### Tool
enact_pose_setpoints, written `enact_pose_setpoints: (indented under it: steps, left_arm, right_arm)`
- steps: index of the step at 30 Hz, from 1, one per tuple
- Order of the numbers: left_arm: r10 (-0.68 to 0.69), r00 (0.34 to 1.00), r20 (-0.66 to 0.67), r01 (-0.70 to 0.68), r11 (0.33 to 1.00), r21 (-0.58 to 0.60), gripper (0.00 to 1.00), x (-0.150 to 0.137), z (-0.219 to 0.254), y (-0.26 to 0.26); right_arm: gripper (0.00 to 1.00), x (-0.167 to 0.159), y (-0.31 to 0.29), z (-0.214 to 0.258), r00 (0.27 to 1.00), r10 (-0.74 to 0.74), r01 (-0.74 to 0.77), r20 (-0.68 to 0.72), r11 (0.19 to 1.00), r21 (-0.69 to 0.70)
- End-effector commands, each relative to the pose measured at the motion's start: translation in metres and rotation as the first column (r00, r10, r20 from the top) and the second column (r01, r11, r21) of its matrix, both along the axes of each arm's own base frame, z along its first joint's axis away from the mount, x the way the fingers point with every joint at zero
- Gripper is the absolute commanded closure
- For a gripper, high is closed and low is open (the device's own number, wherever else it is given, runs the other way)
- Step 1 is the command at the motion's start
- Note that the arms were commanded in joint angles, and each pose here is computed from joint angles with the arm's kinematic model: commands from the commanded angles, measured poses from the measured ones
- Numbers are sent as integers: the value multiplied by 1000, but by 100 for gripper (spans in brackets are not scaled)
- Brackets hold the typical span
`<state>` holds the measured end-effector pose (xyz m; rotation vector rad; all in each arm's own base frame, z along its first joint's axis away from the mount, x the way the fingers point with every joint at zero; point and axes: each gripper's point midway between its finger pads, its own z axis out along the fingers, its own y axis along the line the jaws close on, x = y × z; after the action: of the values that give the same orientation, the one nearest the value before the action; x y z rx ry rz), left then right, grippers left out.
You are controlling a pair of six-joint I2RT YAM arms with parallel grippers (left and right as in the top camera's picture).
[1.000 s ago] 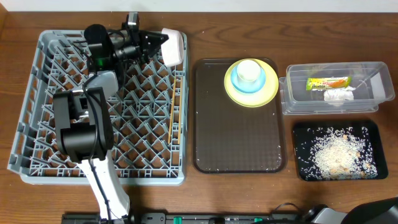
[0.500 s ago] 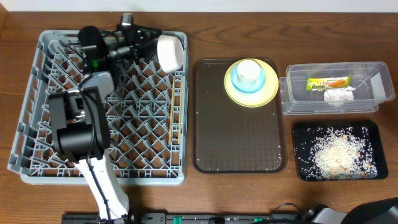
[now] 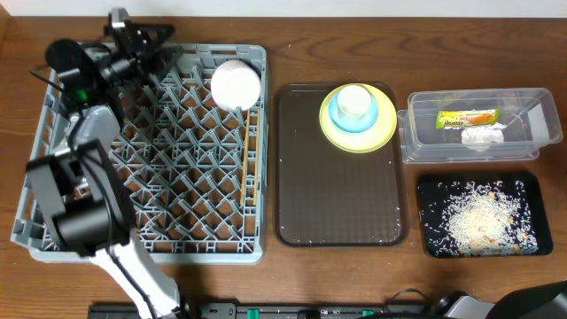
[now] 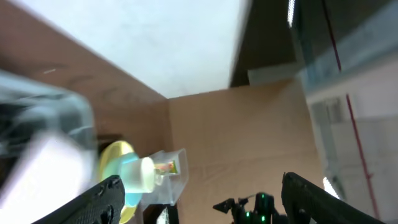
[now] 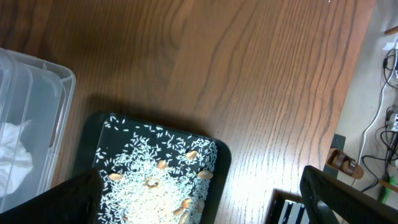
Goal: Sort waste into correct bins and load items into the dishwasher rack
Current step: 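Carry the white dish into the rack and release it upright, then reach the left gripper to the white cup on the blue bowl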
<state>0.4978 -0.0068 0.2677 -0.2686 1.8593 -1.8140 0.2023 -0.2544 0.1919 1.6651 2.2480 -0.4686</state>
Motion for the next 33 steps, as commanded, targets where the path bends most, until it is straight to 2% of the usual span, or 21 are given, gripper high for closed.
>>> enact_pose_setpoints:
  steps: [1,8,13,20,22,24,25,26,28,29,31,33]
  left_arm:
    - [-65,989,137,57,997,56,18,-23,57,-26]
    - [-192,942,273,171,980,99,17,-60,111,-100]
    - [-245,931,272,233,970,75,17,-68,116,-147]
    - [-198,967,163,189,979,70,16,-54,90,-184]
    - [-160,980,117,147,982,118,16,-50,72,-193]
    - [-81,995,60,65,970,233,16,-47,43,-198]
    - [-25,999,31,14,947,321,12,-47,26,-198]
    - [44,999,16,-47,896,442,11,-48,7,-194]
    - [154,987,50,-147,719,679,10,-55,-22,-186]
    - [168,982,91,-177,621,763,9,-61,-31,-186]
    - [128,979,157,-200,468,861,10,-75,-42,-199]
    - [53,980,194,-199,359,912,12,-91,-52,-220]
  right_arm:
    - [1,-3,-2,2,1000,-24,24,5,1000,-10]
    - [1,-3,-2,2,1000,-24,25,5,1000,-10]
    - [1,-3,-2,2,1000,-24,24,5,1000,-10]
    - [1,-3,-2,2,1000,-24,25,5,1000,-10]
    - [1,-3,-2,2,1000,-24,24,5,1000,-10]
    - [1,-3,-2,2,1000,-24,24,5,1000,-10]
    - [1,-3,-2,2,1000,-24,25,5,1000,-10]
    - [1,-3,-2,2,1000,-24,25,5,1000,-10]
    - [1,-3,-2,2,1000,-24,25,5,1000,-10]
    - [1,-3,-2,2,1000,-24,25,5,1000,-10]
    - [1,-3,-2,2,1000,-24,25,5,1000,-10]
    - [1,-3,-2,2,1000,-24,25,5,1000,-10]
